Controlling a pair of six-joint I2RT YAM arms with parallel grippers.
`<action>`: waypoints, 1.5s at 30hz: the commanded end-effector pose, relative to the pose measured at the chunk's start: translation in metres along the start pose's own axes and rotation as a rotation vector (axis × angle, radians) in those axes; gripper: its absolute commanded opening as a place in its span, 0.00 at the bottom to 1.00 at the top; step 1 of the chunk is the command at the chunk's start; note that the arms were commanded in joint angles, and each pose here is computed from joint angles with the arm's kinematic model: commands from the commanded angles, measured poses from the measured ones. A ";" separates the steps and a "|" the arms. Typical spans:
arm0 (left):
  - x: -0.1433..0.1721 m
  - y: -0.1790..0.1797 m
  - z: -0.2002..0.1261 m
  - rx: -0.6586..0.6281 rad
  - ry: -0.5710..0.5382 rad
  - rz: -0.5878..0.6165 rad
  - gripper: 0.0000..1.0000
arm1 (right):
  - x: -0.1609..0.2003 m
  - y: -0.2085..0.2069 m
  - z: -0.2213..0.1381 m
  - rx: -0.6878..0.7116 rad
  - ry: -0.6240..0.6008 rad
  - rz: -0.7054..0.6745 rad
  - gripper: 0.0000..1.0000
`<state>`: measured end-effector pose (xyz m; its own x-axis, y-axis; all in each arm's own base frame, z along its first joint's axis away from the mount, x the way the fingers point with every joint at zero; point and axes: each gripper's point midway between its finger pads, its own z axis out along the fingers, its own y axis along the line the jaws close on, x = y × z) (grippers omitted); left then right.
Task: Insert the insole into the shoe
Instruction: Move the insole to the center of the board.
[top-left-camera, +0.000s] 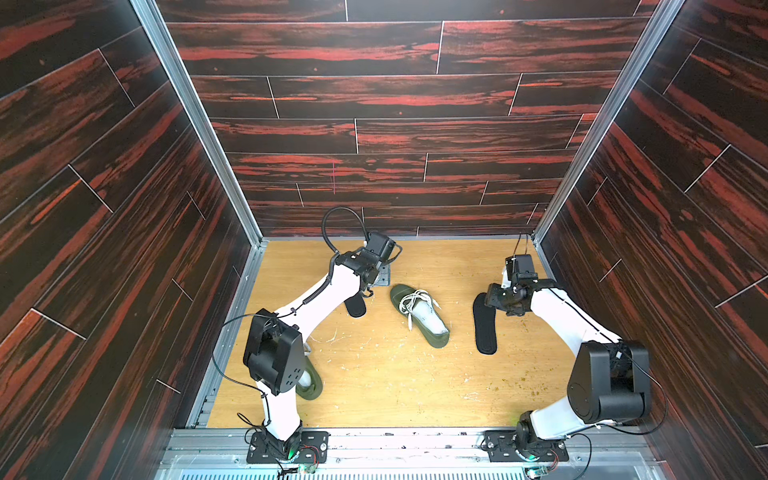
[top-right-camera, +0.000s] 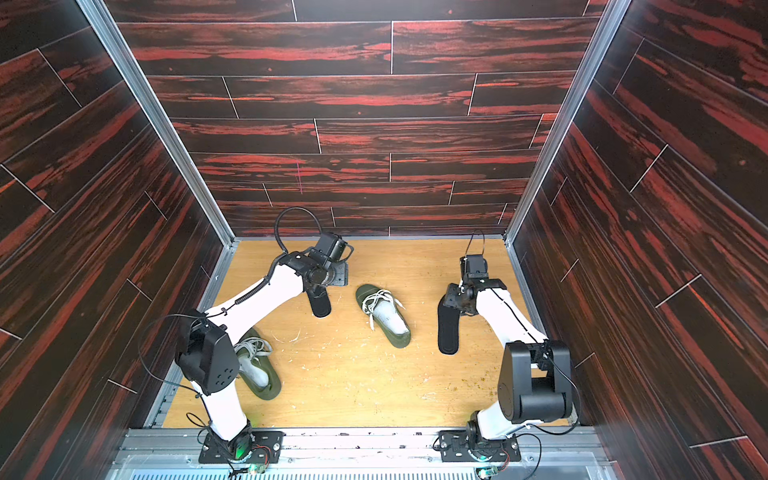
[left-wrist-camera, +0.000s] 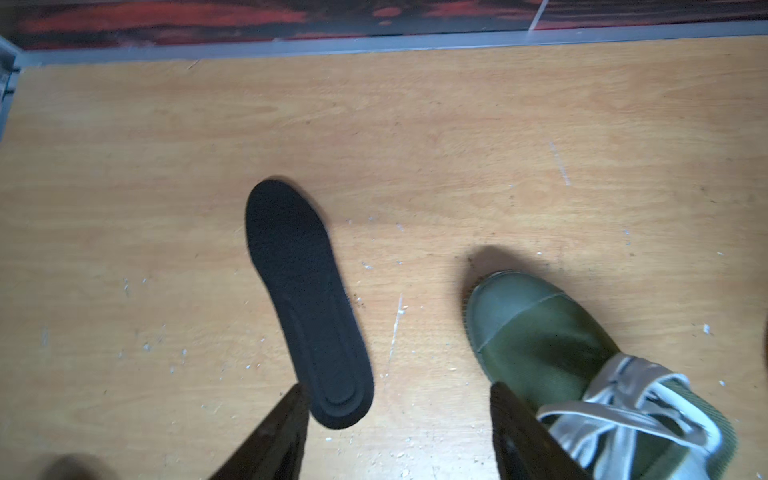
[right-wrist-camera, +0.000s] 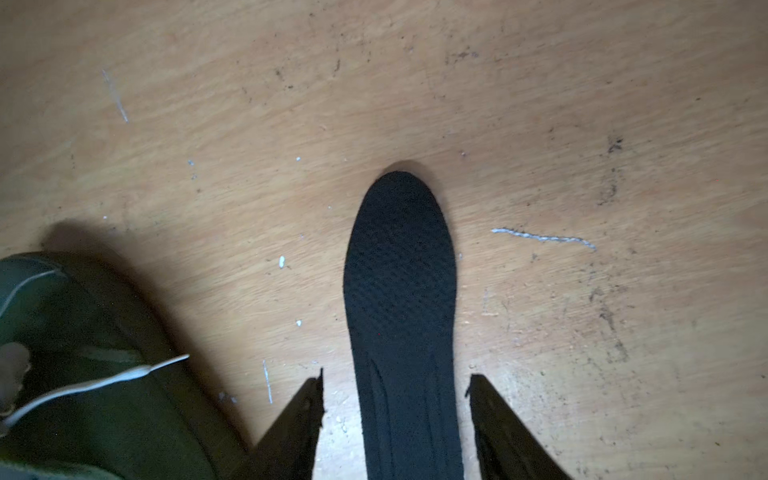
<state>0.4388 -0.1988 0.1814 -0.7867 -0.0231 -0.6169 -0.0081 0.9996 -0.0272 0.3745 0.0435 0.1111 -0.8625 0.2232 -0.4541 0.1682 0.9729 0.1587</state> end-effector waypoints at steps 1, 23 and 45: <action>0.006 0.059 0.007 -0.131 0.052 -0.150 0.70 | 0.010 0.025 -0.001 -0.045 0.010 -0.069 0.59; 0.049 0.118 0.143 -0.116 0.197 -0.545 0.45 | 0.013 0.081 -0.017 -0.194 -0.023 -0.148 0.56; 0.091 0.090 0.092 0.070 0.223 -0.499 0.00 | 0.059 0.258 -0.053 -0.598 0.017 -0.373 0.55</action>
<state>0.4412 -0.0984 0.0374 -0.8043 -0.4779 -0.3531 -0.3967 0.8743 -0.2797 0.3412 0.2678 0.1816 -0.8035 -0.1286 -0.5812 -0.4170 0.8183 0.3956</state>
